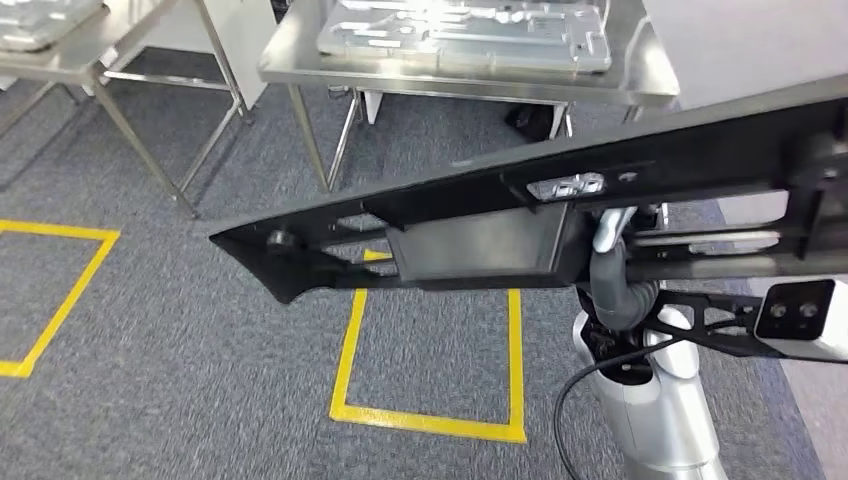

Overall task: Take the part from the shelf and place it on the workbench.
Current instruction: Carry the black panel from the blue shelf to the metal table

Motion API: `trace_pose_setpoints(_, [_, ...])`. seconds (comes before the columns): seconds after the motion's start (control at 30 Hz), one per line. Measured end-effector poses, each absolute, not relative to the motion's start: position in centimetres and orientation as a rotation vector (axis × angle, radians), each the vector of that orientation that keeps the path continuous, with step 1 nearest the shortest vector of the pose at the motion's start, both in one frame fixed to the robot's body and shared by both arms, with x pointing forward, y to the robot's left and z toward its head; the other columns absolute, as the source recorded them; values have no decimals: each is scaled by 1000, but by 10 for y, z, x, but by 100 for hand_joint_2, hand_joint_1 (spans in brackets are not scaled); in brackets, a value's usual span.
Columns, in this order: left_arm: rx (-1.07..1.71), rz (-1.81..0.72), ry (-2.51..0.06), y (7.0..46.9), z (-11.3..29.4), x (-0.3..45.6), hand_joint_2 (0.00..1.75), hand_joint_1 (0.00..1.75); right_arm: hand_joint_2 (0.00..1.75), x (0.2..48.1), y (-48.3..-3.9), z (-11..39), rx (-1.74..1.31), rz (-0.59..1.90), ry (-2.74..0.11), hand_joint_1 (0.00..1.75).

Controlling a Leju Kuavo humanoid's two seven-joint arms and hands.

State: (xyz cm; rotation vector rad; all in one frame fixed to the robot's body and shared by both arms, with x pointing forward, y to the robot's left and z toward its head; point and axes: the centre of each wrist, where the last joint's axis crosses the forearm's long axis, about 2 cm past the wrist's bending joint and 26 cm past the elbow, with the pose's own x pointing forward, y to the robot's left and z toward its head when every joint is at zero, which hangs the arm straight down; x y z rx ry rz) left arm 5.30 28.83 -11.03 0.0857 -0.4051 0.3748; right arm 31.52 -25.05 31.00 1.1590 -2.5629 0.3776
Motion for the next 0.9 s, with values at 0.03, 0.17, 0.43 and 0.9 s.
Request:
trace_pose_setpoints(0.03, [84,376,-404,288,-110,52,175,0,175,315,-250,310,1157,378,-2563,175])
trace_pose_setpoints(0.17, [77,383,-396,289,-111,48,175,0,175,316,-250,307,1128,385,-2555,175])
trace_pose_setpoints(0.43, [59,387,-404,290,-111,51,175,0,175,314,-249,304,1084,386,-2574,175])
trace_pose_setpoints(0.9, [57,390,-403,291,-111,49,175,0,175,313,-246,303,1086,377,-2581,175])
